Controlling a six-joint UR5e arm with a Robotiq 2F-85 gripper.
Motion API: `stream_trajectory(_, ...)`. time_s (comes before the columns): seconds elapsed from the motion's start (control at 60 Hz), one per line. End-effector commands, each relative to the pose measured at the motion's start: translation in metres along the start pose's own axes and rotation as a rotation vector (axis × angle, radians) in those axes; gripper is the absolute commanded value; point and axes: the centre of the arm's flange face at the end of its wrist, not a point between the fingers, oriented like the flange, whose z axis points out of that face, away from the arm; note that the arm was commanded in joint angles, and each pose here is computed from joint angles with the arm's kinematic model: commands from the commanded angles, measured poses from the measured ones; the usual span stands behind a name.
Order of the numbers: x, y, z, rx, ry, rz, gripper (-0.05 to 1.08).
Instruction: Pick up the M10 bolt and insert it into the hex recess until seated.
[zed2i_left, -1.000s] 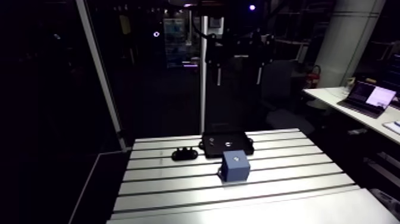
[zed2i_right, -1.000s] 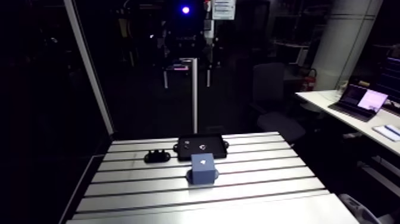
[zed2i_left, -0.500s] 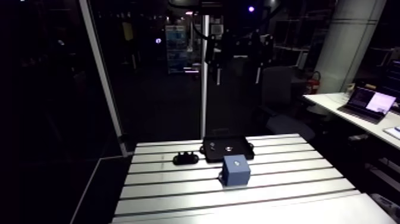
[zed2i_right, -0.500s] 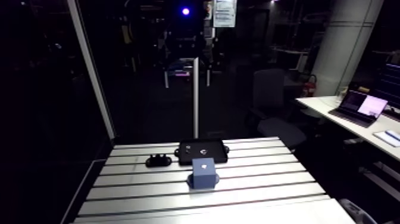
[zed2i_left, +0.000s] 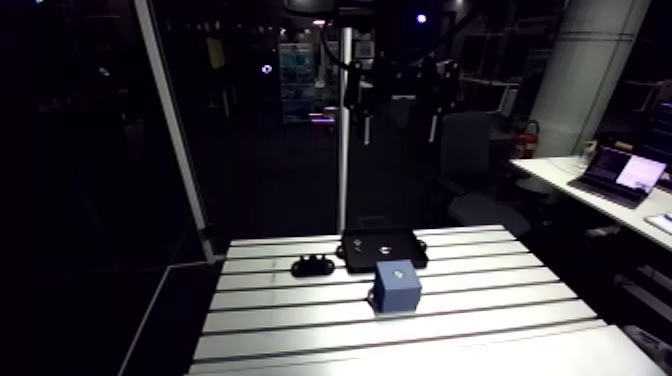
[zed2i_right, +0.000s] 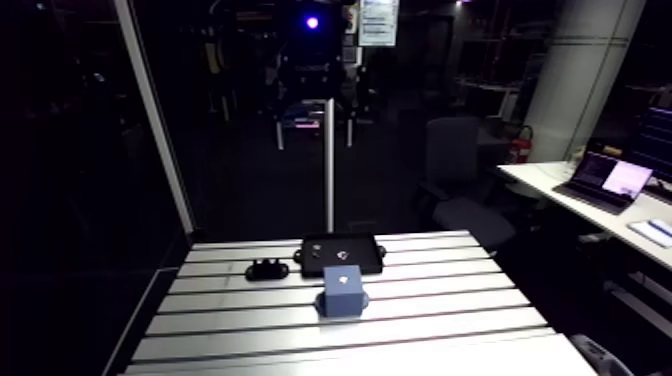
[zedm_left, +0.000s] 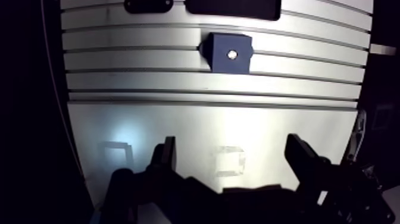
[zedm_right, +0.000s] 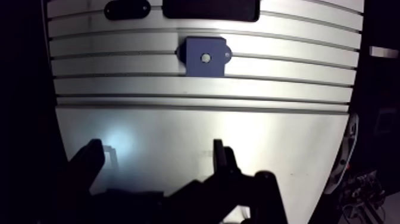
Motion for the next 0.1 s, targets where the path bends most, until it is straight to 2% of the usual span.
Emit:
stream_trajectory(0.017,0.0002,-0.0008,0.0022,-0.001,-0.004,-0.002,0.01)
stream_trajectory(0.1,0.0002,0.0001,0.0022,-0.002,-0.004,-0.001,0.01)
